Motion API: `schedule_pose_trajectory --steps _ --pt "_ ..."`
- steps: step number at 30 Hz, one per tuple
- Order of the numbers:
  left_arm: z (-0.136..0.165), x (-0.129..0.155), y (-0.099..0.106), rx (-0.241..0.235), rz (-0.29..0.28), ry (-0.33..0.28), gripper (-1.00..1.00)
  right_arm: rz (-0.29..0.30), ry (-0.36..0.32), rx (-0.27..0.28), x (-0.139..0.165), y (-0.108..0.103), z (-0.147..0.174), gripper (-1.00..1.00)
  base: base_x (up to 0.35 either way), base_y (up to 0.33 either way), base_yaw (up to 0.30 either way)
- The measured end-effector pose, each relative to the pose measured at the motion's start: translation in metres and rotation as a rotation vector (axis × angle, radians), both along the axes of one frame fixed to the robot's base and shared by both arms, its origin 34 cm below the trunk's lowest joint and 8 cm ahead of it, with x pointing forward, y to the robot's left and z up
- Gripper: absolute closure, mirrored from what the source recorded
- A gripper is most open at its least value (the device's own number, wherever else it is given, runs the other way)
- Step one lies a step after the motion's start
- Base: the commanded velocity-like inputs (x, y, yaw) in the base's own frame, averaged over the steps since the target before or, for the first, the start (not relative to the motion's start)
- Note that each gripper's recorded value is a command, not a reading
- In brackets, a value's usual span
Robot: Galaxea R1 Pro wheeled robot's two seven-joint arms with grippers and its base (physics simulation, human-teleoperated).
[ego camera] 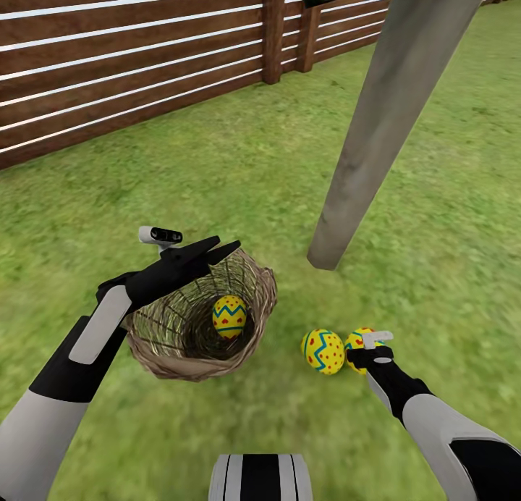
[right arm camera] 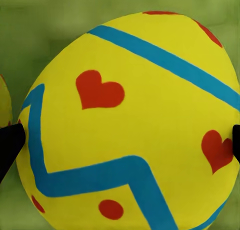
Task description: Take the three Easter eggs out of the wicker basket on the lawn in the garden, then place them on the lawn next to a single tree (choose any tree) so that all three eggs are next to the same tree and none are left in the basket.
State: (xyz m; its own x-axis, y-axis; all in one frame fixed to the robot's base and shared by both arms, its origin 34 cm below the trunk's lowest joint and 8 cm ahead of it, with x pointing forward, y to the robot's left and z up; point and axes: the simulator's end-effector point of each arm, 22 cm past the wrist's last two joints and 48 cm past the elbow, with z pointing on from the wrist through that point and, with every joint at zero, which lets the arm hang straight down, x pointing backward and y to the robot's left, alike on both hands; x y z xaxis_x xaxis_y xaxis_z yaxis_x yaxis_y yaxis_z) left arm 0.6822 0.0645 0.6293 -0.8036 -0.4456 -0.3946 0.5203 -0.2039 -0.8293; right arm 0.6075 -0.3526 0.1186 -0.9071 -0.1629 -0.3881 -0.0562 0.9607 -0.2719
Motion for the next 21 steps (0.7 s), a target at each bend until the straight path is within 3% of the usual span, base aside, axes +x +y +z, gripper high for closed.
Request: schedule_pose_trajectory --steps 11,14,21 --pt "0.001 0.0 0.001 -0.002 -0.001 -0.002 -1.0 -0.004 -0.001 0.002 0.0 0.0 0.0 -1.0 0.0 0.0 0.0" --pt "0.015 -0.007 0.003 -0.041 -0.022 -0.032 -1.0 -0.011 0.004 0.004 -0.003 -0.001 0.001 -1.0 0.0 0.0 0.0" --pt "0.034 -0.013 0.004 -0.049 -0.027 -0.065 -1.0 -0.01 -0.026 0.005 0.008 -0.001 0.017 -1.0 0.0 0.0 0.0"
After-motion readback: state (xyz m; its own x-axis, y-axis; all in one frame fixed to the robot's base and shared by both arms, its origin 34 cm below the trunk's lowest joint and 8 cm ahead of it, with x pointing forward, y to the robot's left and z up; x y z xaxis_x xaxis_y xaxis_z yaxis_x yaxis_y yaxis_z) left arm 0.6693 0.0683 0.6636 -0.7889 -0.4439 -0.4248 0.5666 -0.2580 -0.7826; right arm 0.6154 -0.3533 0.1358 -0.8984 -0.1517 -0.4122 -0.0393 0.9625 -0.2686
